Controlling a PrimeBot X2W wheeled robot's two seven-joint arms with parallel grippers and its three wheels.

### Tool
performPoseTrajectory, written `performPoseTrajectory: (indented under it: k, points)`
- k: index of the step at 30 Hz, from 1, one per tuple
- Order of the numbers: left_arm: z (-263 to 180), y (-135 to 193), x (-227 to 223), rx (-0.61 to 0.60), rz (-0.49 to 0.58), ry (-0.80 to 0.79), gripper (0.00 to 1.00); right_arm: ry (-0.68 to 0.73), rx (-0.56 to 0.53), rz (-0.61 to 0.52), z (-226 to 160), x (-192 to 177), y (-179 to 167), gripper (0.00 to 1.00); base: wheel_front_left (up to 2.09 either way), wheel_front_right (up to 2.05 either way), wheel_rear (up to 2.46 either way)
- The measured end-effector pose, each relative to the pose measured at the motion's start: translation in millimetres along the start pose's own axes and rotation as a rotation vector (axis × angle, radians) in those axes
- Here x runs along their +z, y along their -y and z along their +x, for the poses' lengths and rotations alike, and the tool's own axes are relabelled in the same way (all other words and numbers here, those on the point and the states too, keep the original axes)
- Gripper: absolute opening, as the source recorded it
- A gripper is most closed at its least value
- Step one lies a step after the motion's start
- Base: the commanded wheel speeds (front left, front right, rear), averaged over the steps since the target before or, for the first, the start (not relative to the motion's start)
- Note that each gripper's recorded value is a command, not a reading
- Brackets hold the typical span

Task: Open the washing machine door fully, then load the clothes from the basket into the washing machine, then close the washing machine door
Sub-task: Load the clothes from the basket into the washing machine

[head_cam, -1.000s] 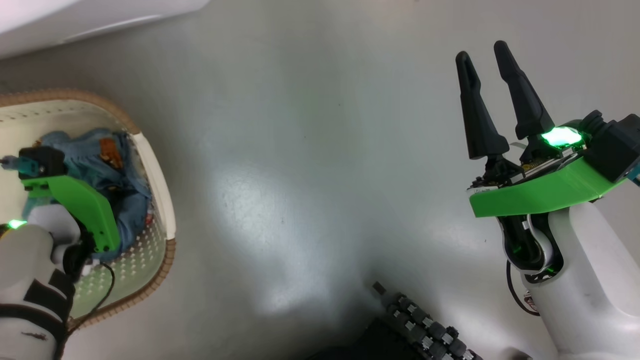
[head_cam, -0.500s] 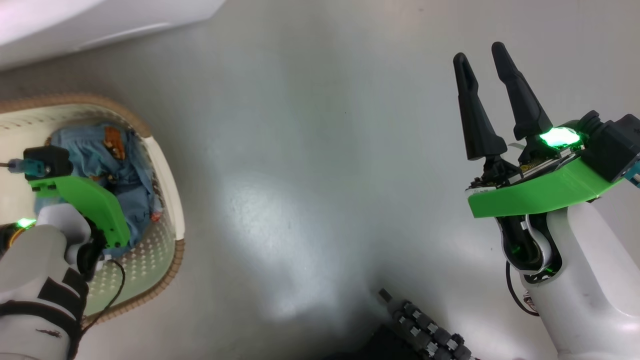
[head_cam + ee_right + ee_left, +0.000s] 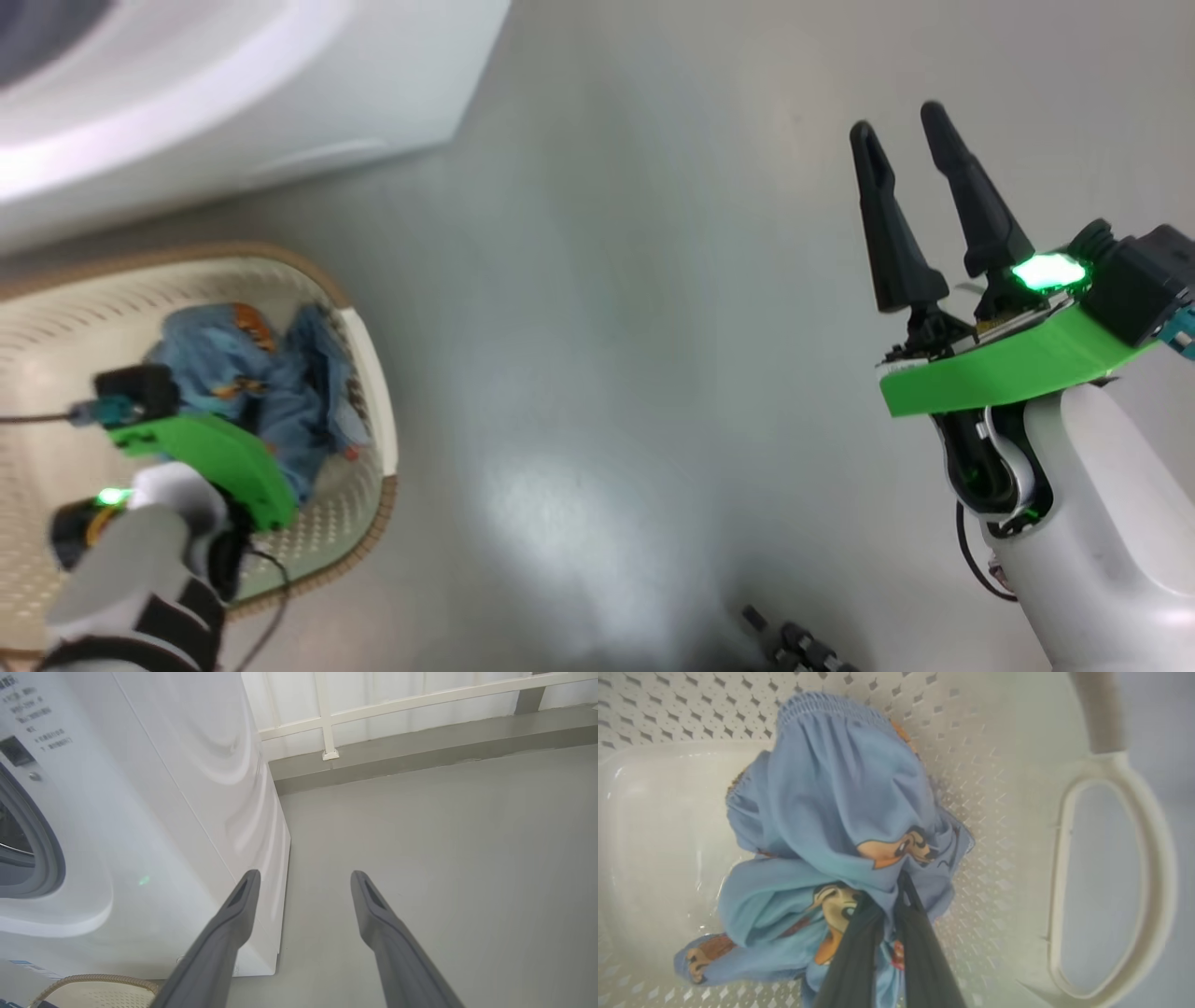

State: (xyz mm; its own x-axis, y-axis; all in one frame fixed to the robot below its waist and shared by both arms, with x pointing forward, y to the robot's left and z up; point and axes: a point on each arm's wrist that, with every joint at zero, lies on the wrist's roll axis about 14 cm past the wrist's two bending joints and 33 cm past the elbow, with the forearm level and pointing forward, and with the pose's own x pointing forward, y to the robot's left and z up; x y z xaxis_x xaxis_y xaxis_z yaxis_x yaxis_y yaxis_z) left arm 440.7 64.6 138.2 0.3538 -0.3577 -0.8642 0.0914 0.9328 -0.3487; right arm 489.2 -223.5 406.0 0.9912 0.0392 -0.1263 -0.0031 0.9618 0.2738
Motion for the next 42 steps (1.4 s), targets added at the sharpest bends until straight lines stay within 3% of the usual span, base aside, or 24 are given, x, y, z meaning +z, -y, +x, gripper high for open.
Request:
performPoseTrajectory:
  k: [8, 30, 42]
  points:
    - [-53.3, 35.2, 32.7, -0.089, 0.011, 0.208, 0.00, 0.051, 0.037, 0.005, -22.4, 30.2, -16.6, 1.00, 0.00, 0.00, 0.00]
    - [-190.2, 61.3, 90.2, -0.158, 0.078, 0.638, 0.00, 0.164, 0.120, 0.012, -78.7, 81.4, -48.9, 1.00, 0.00, 0.00, 0.00]
    - [-285.0, 62.5, 120.8, -0.111, 0.121, 0.948, 0.00, 0.200, 0.186, 0.016, -95.2, 94.5, -70.9, 1.00, 0.00, 0.00, 0.00]
